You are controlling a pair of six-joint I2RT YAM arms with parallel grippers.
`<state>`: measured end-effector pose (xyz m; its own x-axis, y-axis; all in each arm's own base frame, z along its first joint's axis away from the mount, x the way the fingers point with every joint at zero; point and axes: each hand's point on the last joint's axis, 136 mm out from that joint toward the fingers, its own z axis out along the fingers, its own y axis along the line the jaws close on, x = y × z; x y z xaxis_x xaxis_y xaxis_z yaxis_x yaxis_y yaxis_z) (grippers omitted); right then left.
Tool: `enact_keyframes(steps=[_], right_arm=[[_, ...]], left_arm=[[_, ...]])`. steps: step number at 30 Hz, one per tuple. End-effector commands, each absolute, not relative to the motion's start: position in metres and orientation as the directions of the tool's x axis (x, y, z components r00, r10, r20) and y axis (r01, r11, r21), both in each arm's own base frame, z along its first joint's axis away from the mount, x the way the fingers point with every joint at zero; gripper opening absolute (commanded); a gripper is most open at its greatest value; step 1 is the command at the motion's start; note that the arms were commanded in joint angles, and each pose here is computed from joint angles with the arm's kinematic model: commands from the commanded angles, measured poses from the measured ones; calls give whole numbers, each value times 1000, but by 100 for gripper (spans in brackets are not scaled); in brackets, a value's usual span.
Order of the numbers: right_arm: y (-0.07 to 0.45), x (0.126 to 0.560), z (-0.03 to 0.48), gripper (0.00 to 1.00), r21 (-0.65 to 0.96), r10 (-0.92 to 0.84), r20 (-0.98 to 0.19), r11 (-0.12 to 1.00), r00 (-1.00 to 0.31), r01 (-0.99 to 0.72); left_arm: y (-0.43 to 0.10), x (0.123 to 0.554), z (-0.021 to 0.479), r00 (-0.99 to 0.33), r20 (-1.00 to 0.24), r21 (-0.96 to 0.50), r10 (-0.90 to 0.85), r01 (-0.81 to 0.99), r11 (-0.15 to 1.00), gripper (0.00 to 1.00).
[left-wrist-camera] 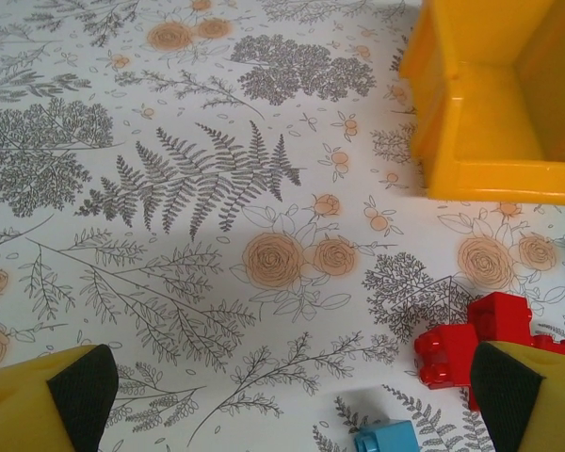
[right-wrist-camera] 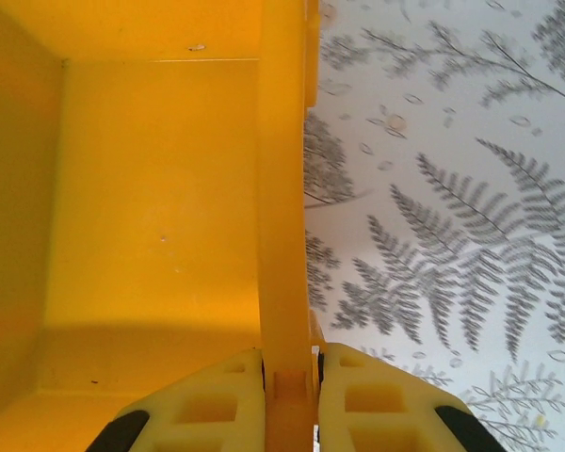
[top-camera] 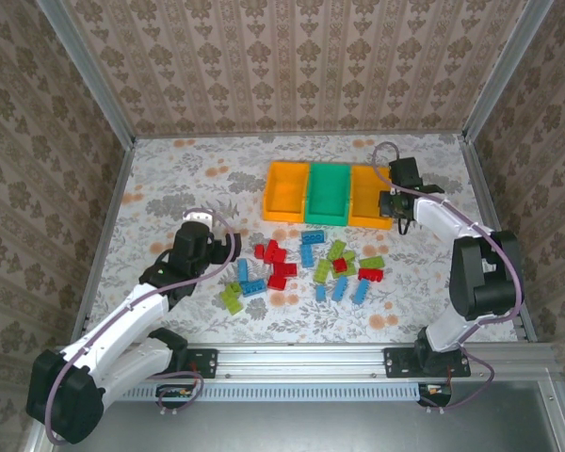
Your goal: Sort the legos into containers by color
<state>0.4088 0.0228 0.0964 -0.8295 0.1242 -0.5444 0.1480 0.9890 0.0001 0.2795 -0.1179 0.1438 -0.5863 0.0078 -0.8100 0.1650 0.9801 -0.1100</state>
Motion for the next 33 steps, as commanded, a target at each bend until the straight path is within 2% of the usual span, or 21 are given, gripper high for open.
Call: enact_keyframes(steps=[1,16,18,23,29,33], right_arm=[[47,434,115,13,35,72,-606,997,-792,64],[76,441,87,14,42,-45,-577,996,-816,-84],[77,442,88,17,37,-48,-583,996,-811,-85],[67,442,96,77,3,-26,-596,999,-803,-35],[69,415,131,86,43,16,-641,999,-768,-16],[74,368,133,88,121,115,-540,991,-834,58]], left_arm=[[-120,274,138,-608,-794,-126,1,166,978,100],[-120,271,135,-613,-790,-119,9,168,979,100],[-120,271,135,-613,-790,-119,8,167,979,100],[-120,269,132,-615,-789,-114,13,167,979,100],[-120,267,132,-623,-782,-104,19,159,982,100],[-131,264,137,-615,-788,-103,45,203,974,100]])
